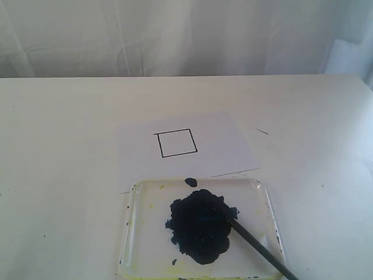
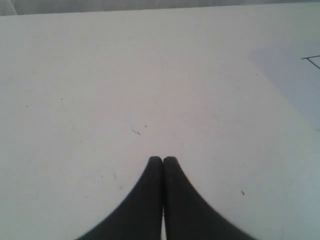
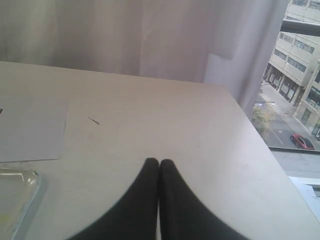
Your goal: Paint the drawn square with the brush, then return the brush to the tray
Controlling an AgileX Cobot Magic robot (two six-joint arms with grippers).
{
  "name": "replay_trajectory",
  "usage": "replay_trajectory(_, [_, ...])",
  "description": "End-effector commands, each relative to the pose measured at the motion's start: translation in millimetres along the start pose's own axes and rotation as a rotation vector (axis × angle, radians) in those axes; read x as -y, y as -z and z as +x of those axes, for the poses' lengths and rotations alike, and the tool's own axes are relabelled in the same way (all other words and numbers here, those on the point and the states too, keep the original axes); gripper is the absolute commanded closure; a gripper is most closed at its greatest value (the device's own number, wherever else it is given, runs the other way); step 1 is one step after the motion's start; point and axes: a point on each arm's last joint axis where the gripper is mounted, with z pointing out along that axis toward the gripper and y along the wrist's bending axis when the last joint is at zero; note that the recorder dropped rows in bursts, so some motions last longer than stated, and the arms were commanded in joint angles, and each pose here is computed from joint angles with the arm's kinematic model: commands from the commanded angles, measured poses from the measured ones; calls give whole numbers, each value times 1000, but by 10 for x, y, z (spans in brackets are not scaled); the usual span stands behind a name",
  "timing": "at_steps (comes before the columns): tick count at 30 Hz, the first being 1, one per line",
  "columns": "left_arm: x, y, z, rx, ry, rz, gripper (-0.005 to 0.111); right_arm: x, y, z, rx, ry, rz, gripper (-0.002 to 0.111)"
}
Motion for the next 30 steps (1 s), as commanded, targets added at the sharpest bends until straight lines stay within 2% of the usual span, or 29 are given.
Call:
replay_trajectory(1, [-7,7,-109,132,26,-5,107,8,4,-85,114,-4,11,108])
replay_trajectory(4, [-20,28,-216,253,110,-8,107,20,34,-236,284,-9,24,108])
replay_trajectory(6, [-28,46,-275,322,256,11,107,32,86,-372,445,-51,27,108])
replay_trajectory(7, [-31,54,-299,351,345,27,107,37,118,-433,522,-135,9,108])
replay_trajectory(10, [-24,124,-438,356,364,38,107,45,159,-535,551,-255,-24,108])
replay_trajectory(12, [-14,225,-606,359,393,54,107,58,229,-700,579,-257,-27,108])
replay_trajectory(14, [2,364,-791,340,389,64,107,68,300,-855,537,-251,-25,108])
replay_trajectory(18, [28,557,-960,265,323,64,107,82,420,-1041,450,-260,-22,108])
replay_trajectory(21, [35,670,-1116,274,284,65,107,91,496,-1164,375,-252,-17,108])
replay_trajectory(24, [36,683,-1247,260,264,62,107,99,505,-1283,276,-213,-8,108])
replay_trajectory(30, [43,542,-1474,50,237,49,107,126,430,-1636,189,-175,-3,108])
